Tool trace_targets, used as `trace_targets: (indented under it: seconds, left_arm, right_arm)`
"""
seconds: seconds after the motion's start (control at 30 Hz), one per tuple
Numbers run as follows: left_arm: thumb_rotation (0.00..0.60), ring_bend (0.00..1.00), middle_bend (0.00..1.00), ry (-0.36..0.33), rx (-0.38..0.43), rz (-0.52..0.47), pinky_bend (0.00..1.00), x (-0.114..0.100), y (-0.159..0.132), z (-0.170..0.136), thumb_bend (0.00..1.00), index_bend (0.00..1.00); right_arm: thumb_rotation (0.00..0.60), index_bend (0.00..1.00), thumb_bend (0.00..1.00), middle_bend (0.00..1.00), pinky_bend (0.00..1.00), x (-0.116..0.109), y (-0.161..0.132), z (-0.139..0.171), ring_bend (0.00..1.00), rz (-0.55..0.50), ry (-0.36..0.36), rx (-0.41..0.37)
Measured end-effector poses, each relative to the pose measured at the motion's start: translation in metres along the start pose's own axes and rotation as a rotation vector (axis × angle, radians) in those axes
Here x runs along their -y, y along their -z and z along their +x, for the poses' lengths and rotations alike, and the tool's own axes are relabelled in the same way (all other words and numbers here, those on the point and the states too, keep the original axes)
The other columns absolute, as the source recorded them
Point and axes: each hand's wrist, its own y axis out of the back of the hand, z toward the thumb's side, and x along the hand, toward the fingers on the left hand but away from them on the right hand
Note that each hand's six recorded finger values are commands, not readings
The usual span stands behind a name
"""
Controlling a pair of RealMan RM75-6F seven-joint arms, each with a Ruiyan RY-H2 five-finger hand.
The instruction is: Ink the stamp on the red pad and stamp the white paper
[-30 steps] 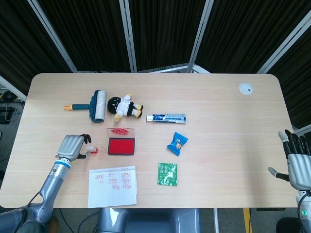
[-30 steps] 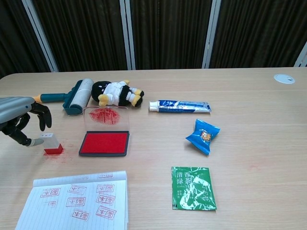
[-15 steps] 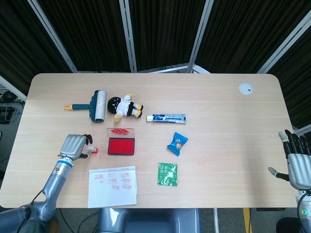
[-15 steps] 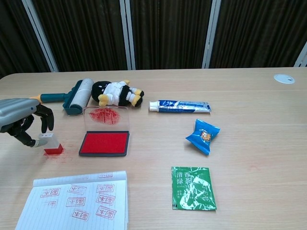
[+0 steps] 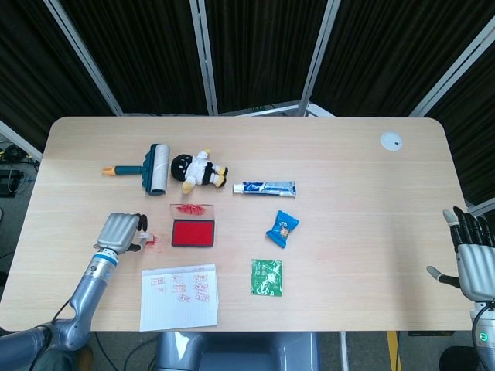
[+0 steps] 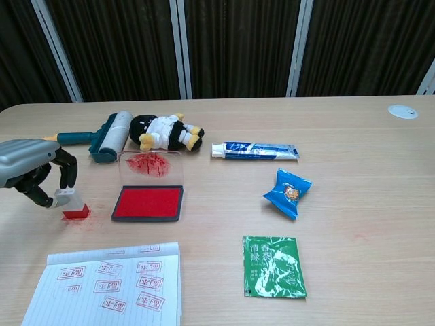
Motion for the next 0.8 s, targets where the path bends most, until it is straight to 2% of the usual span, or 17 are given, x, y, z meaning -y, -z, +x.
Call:
trace_targets:
  seconds: [0.53,0.8]
  left_arm:
    - [0.600,0.73,0.53,0.013,0.004,0.002,0.78,0.0028,-0.0038,0.0029,0.31,0.53]
    - [0.600,0.75,0.54,0.009,0.008,-0.009,0.78,0.0000,-0.0037,0.0026,0.38,0.54]
  right_arm:
    - [0.600,0.00,0.00,0.00,0.00,0.0007,0.0015,-0.0011,0.00,-0.005,0.003,0.004]
    - [0.600,0.00,0.00,0.00,0.00,0.0014,0.0022,-0.0015,0.00,-0.004,0.002,0.007]
